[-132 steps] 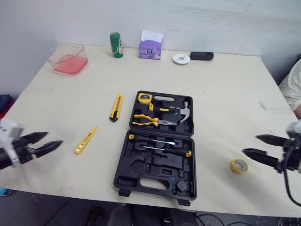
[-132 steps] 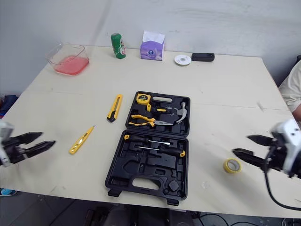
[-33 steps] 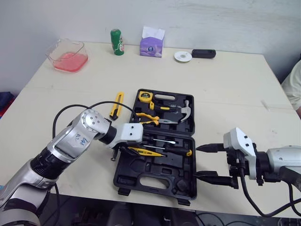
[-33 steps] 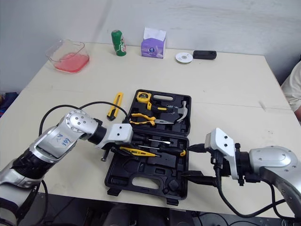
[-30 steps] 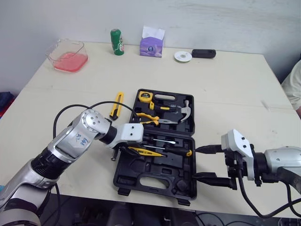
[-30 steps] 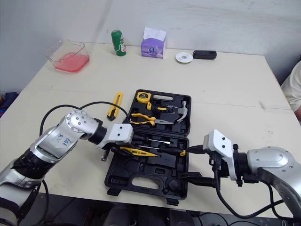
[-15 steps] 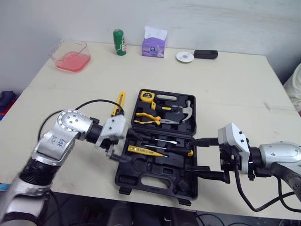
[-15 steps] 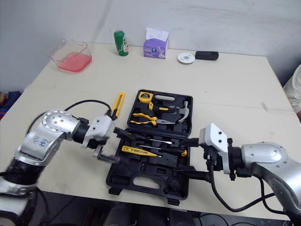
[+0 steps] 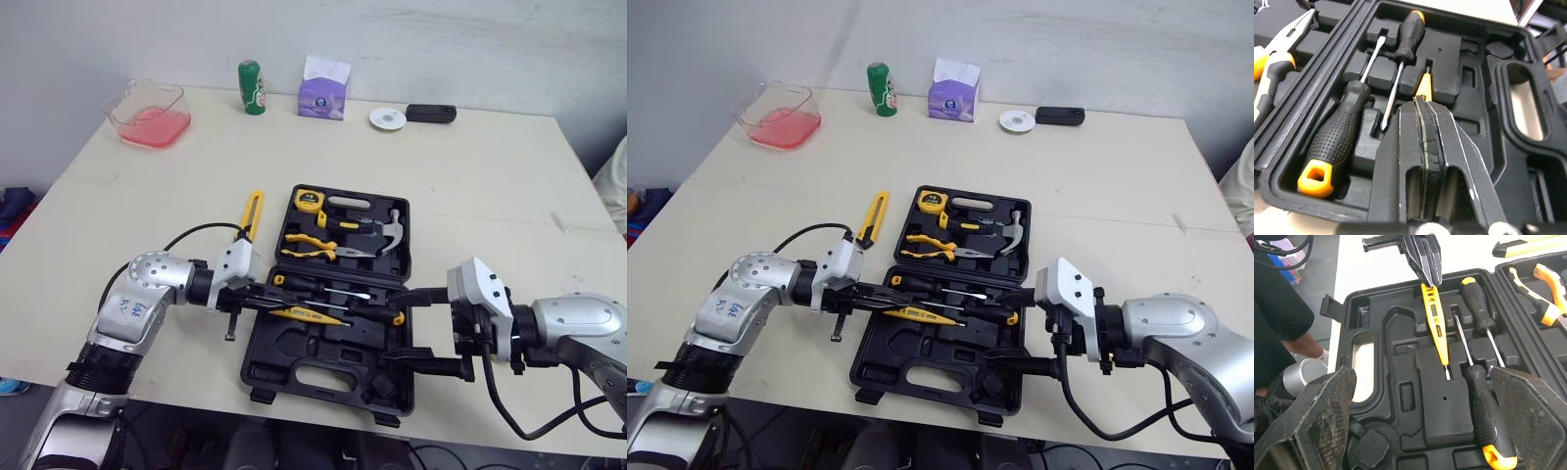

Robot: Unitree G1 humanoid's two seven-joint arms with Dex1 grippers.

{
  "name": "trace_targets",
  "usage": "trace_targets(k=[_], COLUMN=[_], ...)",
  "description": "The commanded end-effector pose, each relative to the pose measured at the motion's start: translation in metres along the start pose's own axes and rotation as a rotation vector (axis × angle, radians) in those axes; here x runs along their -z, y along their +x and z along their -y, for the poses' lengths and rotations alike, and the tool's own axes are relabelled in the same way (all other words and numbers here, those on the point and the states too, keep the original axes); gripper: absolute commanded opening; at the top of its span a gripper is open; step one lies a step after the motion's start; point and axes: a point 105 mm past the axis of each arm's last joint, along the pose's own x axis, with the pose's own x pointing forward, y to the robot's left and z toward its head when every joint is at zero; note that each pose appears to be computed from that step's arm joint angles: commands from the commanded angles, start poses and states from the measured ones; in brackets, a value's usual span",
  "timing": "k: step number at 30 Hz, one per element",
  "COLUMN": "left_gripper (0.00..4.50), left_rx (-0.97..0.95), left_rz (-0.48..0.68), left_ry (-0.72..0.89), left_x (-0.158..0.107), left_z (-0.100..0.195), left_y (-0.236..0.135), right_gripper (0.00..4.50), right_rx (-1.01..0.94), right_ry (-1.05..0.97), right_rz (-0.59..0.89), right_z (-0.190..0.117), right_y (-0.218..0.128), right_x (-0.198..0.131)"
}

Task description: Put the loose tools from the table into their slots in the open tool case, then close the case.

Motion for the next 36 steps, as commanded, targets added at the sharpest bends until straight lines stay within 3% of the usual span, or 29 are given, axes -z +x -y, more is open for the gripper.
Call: trace_targets(k=[1,14,23,34,36], left_gripper=[0.05,0.05,0.05,0.05,0.05], left_rx=[-0.018,-0.001,0.025,0.046,0.061], left_rz=[-0.064,-0.207,-0.161,0.027,0.012], left_ry=[0.016,0.030,0.078,0.072,0.071], left_x=[0.013,0.038,0.027,-0.021,-0.021], left_z=[-0.003,-0.003,-0.005,-0.008,-0.005], left_y=[0.002,0.014,0.023,0.016,0.016], right_gripper=[4.50,4.50,4.50,4.50,4.50], right_rx=[-0.009,0.001,0.015,0.035,0.035], right_ry=[-0.039,-0.037,-0.033,-0.019,-0.016], right_rz=[-0.007,-0.006,-0.007,0.000,-0.001], right_z=[-0.001,-0.002,-0.002,-0.003,-0.003], right_y=[-0.002,-0.001,-0.001,0.002,0.002], right_x=[-0.005,-0.004,-0.003,0.001,0.002])
